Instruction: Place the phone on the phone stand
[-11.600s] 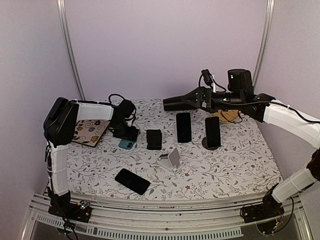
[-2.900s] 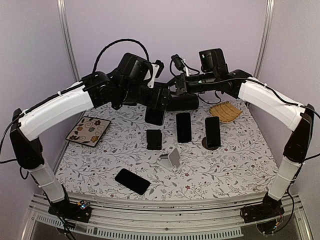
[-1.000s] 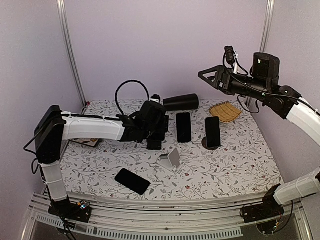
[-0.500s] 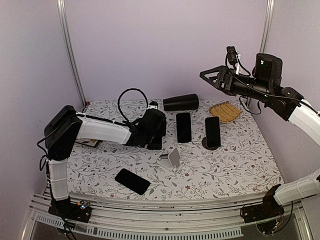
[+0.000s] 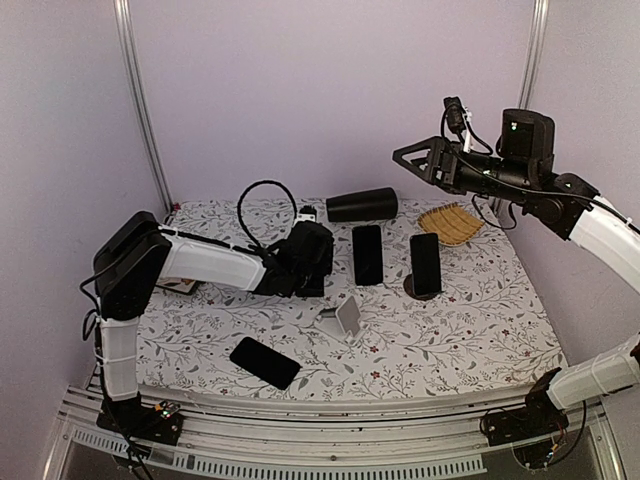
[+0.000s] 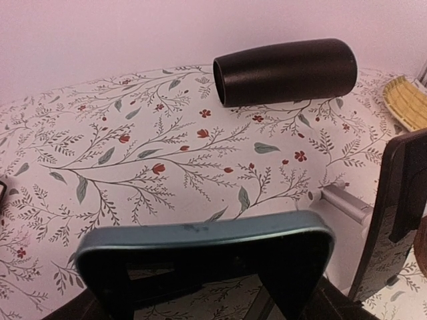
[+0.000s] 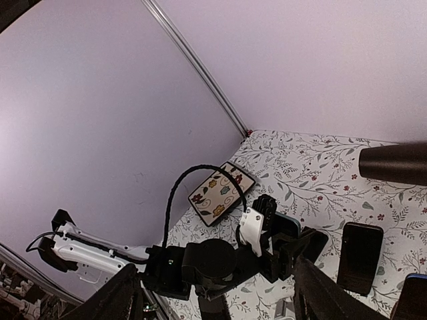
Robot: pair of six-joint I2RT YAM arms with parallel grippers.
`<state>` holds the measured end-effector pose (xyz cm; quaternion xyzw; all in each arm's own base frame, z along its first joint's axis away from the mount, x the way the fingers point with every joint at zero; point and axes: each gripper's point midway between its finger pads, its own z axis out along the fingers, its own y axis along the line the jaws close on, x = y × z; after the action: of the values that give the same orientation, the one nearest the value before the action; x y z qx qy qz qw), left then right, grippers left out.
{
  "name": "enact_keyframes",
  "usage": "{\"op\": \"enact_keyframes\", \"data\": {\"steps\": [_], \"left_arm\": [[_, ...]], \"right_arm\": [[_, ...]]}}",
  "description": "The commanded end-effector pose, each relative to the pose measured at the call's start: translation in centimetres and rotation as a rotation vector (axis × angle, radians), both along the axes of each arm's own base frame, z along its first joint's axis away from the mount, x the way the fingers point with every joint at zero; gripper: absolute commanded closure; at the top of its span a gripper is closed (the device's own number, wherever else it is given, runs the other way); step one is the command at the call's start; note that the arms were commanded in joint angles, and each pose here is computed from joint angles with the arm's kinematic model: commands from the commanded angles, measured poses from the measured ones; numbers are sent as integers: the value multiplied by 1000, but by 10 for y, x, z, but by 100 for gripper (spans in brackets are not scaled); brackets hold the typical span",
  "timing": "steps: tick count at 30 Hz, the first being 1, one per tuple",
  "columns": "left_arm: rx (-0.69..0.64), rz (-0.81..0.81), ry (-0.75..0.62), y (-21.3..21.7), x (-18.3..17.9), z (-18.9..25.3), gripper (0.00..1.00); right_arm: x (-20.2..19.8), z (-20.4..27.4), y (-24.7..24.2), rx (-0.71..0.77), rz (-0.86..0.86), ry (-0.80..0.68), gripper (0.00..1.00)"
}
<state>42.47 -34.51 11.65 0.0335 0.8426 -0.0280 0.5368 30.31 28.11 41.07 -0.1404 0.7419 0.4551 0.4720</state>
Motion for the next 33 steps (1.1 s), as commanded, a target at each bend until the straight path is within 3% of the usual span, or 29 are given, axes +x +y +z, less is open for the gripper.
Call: {"op": "enact_keyframes", "data": {"steps": [1,16,29,33], "left_arm": [[-29,28,-21,2,6,-2,46],[-42,29,-14,4,3,-4,11],[-38,24,-11,6,-2,-1,14],[-45,15,-10,7,-4,5,7]], "right_arm": [[0,14,2,18,15,-38,21],[-1,11,3,15,28,-27,21],[-4,7,3,5,36,-24,21],[-5,3,2,-9,37,-12,20]]}}
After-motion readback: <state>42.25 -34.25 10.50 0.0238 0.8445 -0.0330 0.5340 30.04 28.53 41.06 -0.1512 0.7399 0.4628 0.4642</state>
